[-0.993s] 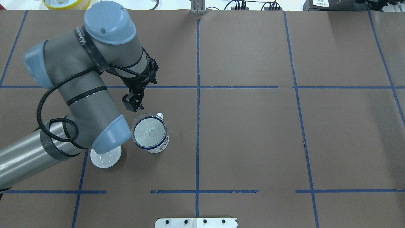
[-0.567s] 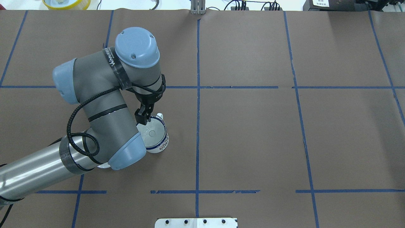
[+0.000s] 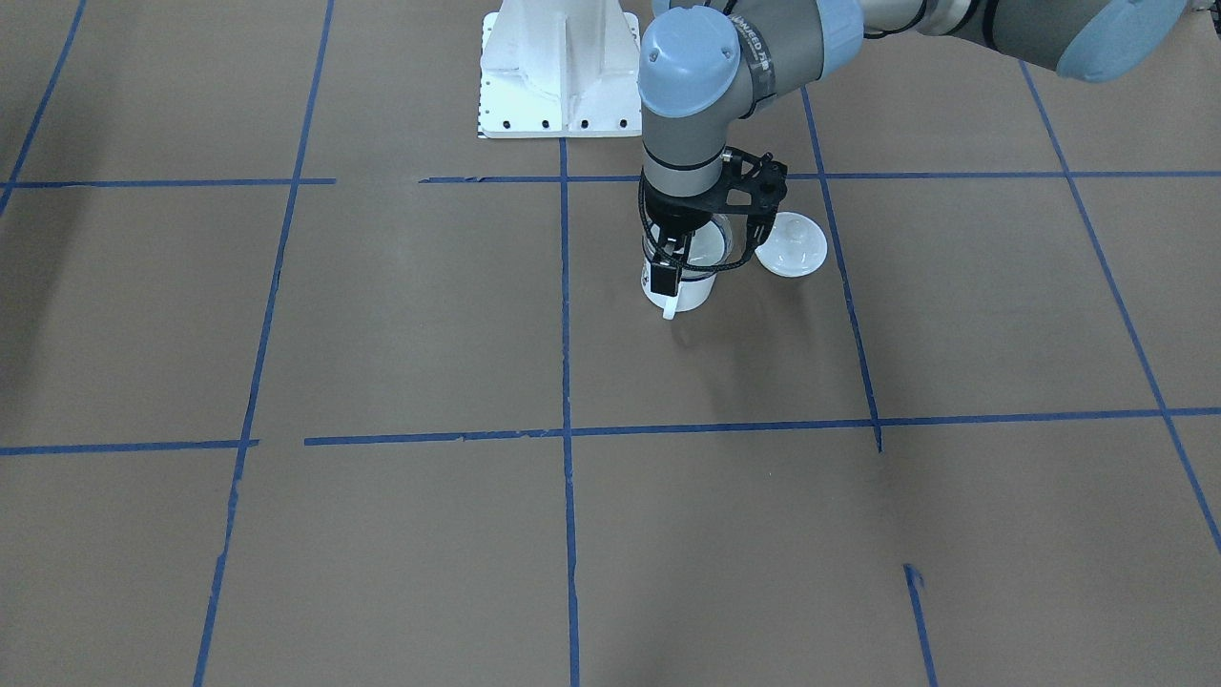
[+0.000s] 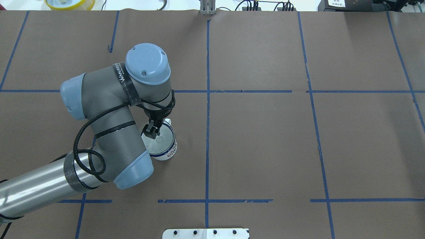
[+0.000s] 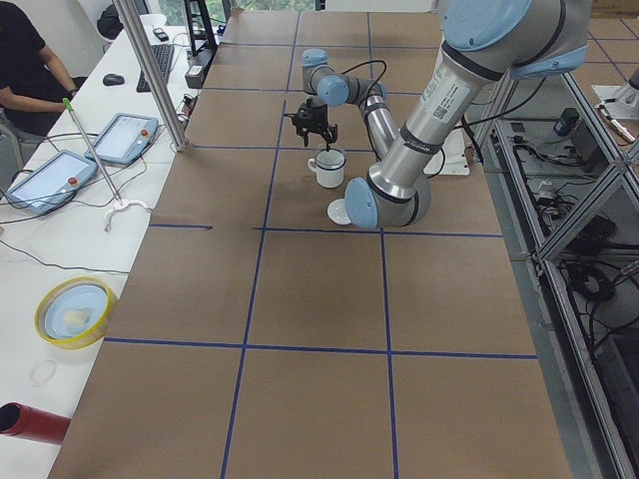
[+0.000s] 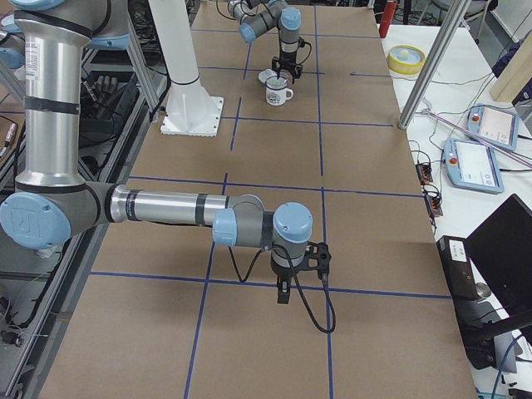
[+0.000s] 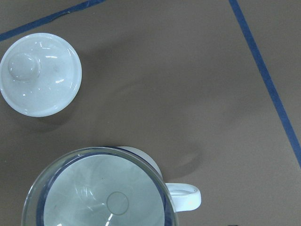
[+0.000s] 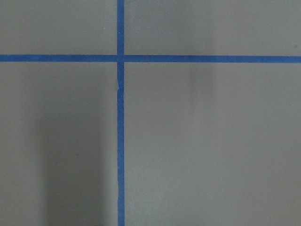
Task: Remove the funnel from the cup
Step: 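Close the left gripper on the funnel's stem inside the mug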
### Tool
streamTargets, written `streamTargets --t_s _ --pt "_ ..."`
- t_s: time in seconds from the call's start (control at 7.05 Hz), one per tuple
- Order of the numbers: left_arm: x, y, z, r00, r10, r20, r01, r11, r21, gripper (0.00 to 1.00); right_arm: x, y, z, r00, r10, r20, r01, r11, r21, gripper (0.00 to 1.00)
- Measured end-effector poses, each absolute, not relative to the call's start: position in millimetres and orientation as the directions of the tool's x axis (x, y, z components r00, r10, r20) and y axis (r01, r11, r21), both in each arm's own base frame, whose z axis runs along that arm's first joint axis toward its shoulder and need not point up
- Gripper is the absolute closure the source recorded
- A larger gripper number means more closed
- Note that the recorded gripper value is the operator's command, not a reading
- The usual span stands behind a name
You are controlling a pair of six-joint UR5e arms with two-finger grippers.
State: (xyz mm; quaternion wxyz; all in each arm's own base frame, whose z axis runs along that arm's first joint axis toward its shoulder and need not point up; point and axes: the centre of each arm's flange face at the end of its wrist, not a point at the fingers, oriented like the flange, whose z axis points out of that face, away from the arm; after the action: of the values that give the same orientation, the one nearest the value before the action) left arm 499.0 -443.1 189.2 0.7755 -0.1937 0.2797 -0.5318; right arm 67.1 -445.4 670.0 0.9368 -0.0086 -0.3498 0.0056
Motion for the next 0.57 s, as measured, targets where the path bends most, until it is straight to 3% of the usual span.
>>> streamTargets --t_s 0.43,0.57 --pt "501.0 -442.7 197.8 0.284 -0.932 -0.226 0.718 0.363 -0.594 0.54 67.1 -445.4 670.0 0.755 0.016 0.655 -0.004 1.0 -0.02 0.0" --pt "501.3 -442.4 198.0 0.282 -0.93 -0.234 0.712 0.367 -0.598 0.66 67.2 -445.4 670.0 0.755 0.016 0.655 -0.004 1.0 -0.02 0.0"
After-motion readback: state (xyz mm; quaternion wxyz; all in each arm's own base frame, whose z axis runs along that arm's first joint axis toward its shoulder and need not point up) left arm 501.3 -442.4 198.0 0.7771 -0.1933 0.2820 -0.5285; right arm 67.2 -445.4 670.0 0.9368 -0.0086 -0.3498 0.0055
